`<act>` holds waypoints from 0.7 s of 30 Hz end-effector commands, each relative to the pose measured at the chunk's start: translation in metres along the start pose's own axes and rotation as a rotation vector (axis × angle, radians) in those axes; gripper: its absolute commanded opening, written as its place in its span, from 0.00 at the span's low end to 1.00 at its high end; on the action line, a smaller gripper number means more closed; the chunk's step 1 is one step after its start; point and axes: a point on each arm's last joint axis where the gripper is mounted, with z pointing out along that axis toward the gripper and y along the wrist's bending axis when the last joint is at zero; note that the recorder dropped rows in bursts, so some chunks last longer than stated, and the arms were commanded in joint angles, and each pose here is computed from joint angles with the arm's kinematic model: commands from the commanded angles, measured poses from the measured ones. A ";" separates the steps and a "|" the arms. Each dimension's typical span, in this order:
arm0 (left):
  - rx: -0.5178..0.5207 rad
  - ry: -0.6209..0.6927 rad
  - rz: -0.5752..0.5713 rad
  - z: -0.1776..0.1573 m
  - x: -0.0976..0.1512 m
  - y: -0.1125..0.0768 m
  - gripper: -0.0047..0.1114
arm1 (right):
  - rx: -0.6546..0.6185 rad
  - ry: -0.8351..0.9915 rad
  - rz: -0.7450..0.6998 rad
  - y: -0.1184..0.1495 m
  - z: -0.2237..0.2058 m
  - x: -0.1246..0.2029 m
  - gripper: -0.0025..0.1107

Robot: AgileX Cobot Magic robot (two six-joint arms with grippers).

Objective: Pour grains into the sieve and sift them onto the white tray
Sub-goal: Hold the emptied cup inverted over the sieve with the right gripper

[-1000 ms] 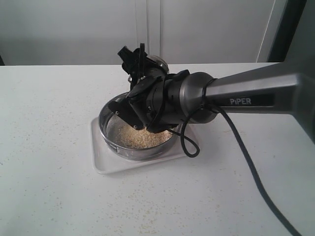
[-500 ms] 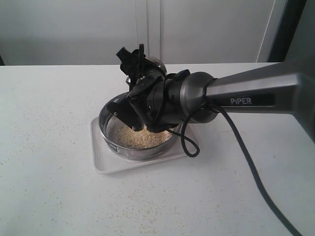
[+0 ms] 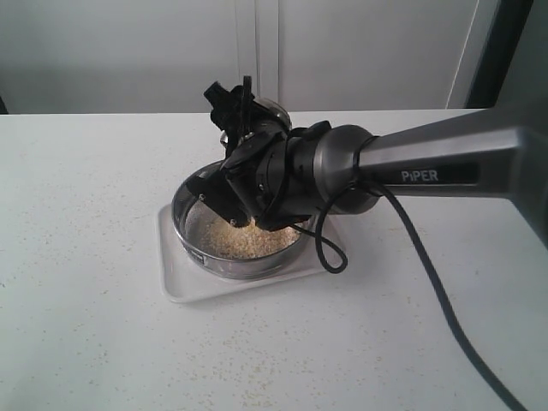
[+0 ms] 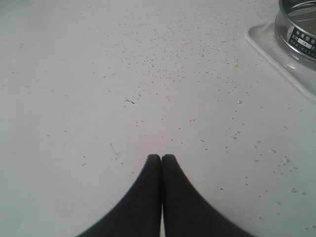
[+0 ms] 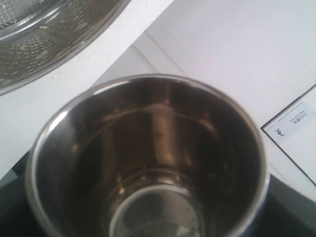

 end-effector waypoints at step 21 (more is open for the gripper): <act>0.011 -0.002 -0.008 0.000 0.001 -0.001 0.04 | -0.012 -0.061 0.085 -0.002 0.000 -0.004 0.02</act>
